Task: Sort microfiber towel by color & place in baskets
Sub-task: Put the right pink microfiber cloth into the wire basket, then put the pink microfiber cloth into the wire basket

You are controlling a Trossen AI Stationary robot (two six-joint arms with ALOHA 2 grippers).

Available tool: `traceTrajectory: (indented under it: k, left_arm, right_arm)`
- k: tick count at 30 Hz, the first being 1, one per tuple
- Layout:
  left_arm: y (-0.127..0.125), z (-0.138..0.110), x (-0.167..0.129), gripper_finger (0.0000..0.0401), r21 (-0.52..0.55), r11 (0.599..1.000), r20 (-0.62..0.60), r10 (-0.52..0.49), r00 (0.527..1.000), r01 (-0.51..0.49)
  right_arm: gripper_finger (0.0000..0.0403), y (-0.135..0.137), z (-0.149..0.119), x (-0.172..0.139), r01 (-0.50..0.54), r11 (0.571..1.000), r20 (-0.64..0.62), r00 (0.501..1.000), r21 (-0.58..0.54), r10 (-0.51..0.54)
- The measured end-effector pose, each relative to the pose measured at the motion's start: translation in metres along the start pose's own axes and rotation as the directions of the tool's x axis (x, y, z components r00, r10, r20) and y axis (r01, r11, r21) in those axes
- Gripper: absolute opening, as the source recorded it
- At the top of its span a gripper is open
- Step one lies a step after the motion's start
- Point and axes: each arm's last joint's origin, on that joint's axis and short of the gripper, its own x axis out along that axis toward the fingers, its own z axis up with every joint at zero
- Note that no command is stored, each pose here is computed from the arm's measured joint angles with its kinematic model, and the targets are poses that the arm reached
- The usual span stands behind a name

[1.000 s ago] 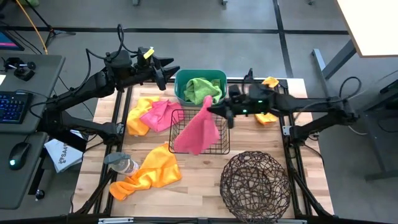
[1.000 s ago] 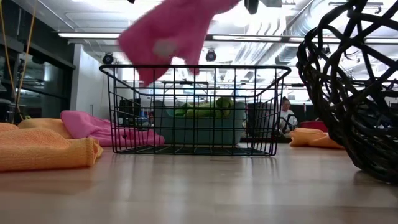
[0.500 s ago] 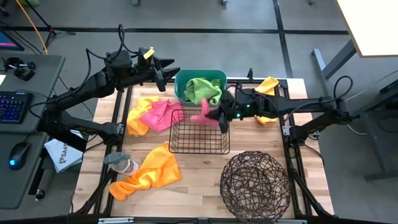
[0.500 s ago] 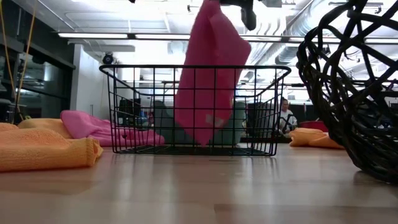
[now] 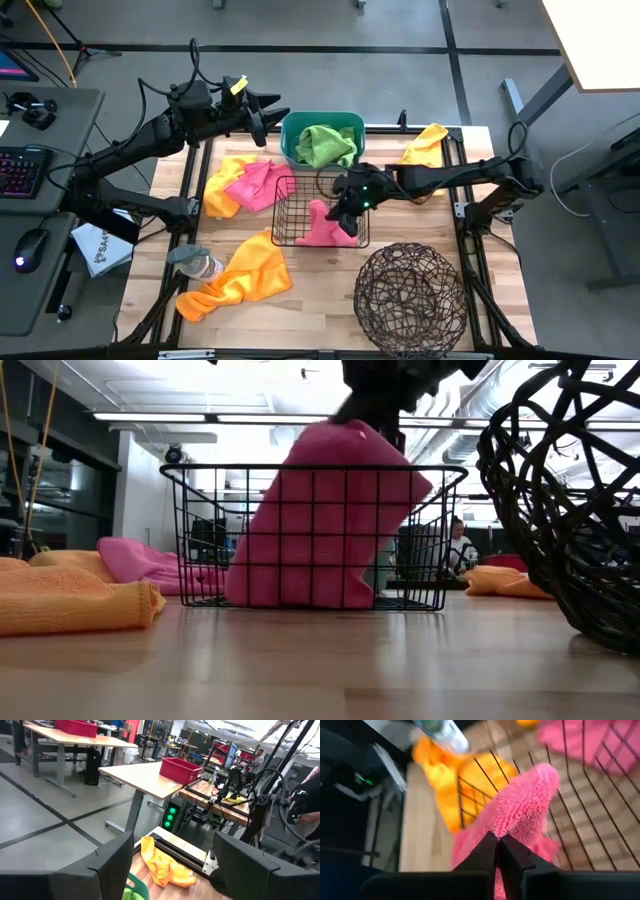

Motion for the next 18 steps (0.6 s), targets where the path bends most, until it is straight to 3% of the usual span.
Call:
traceTrajectory:
  k: [3,7,13,18]
  left_arm:
    - [0.0,0.0,0.0,0.026,0.0,1.0,0.0,0.0,1.0,0.0]
    - [0.0,0.0,0.0,0.026,0.0,1.0,0.0,0.0,1.0,0.0]
    - [0.0,0.0,0.0,0.026,0.033,0.999,0.0,-0.001,1.0,0.001]
    - [0.0,-0.001,0.0,0.026,0.063,0.998,-0.011,0.003,1.0,-0.002]
  right_arm:
    - [0.0045,-0.003,-0.006,0.002,0.024,0.999,-0.061,0.998,-0.038,-0.026]
    - [0.0131,-0.005,-0.011,-0.002,0.074,0.991,-0.102,0.991,-0.114,-0.086]
    - [0.028,-0.004,-0.002,-0.019,0.227,0.948,0.039,0.974,-0.223,-0.224]
    - [0.0343,-0.006,0.008,-0.039,0.295,0.933,0.136,0.953,-0.206,-0.271]
